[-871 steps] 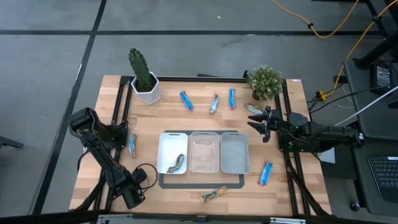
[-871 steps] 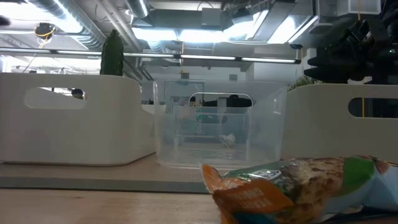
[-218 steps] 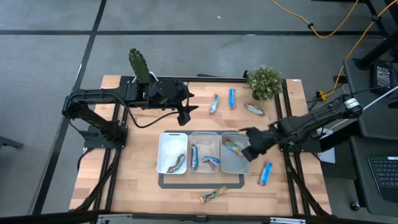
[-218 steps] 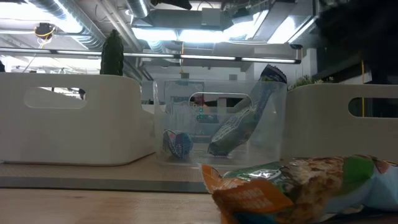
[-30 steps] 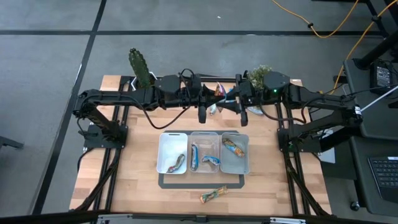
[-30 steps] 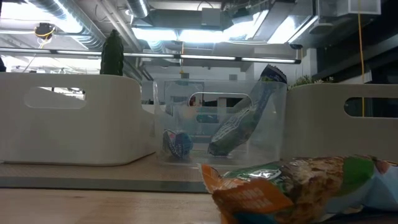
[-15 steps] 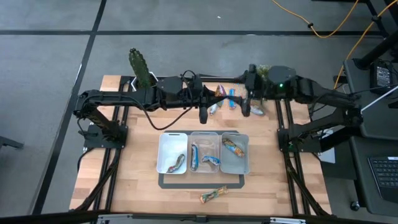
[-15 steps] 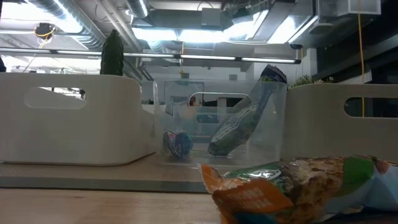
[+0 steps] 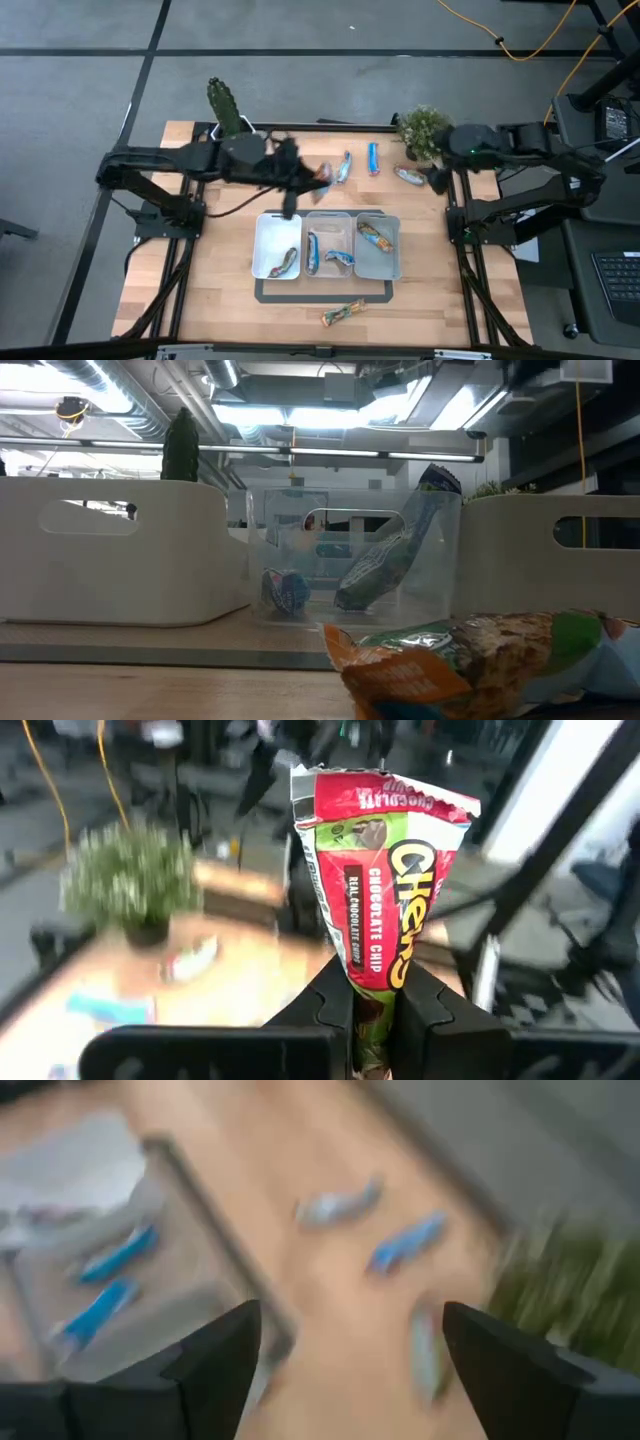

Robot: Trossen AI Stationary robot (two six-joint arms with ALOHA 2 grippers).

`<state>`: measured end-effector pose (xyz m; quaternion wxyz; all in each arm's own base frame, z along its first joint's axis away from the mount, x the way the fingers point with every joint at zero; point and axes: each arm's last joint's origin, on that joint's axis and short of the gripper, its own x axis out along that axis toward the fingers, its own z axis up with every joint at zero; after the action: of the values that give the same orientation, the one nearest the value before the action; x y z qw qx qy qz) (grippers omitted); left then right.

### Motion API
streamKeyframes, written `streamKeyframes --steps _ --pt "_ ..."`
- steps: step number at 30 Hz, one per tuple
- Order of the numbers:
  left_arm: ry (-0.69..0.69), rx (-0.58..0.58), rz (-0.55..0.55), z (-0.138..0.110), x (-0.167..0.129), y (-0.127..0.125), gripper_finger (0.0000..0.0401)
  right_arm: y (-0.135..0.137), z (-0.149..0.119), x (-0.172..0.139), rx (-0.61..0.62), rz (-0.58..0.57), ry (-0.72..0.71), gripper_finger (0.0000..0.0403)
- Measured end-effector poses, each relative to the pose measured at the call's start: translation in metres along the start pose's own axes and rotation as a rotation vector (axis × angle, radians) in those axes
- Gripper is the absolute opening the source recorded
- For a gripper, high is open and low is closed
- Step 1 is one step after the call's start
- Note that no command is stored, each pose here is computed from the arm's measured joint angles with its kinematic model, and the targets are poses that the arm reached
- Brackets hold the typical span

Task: Pick and place Granola Bars by type
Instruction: Put the red granola bar into the white bin

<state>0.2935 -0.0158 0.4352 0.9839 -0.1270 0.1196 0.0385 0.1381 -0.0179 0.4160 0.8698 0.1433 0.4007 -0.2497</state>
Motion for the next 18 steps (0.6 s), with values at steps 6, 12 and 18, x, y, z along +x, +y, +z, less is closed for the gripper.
streamKeyframes --steps 6,12,18 --pt "0.163 -0.062 0.071 -0.014 -0.045 -0.011 0.0021 -0.002 -0.033 -0.007 0.158 0.059 0.107 0.0311" --pt "0.291 -0.206 0.237 -0.030 -0.062 -0.005 0.0021 0.004 -0.039 0.002 0.133 0.014 0.063 0.0311" --pt "0.575 -0.336 0.410 -0.082 -0.041 -0.002 0.0021 0.011 -0.034 0.014 0.119 0.026 -0.019 0.0311"
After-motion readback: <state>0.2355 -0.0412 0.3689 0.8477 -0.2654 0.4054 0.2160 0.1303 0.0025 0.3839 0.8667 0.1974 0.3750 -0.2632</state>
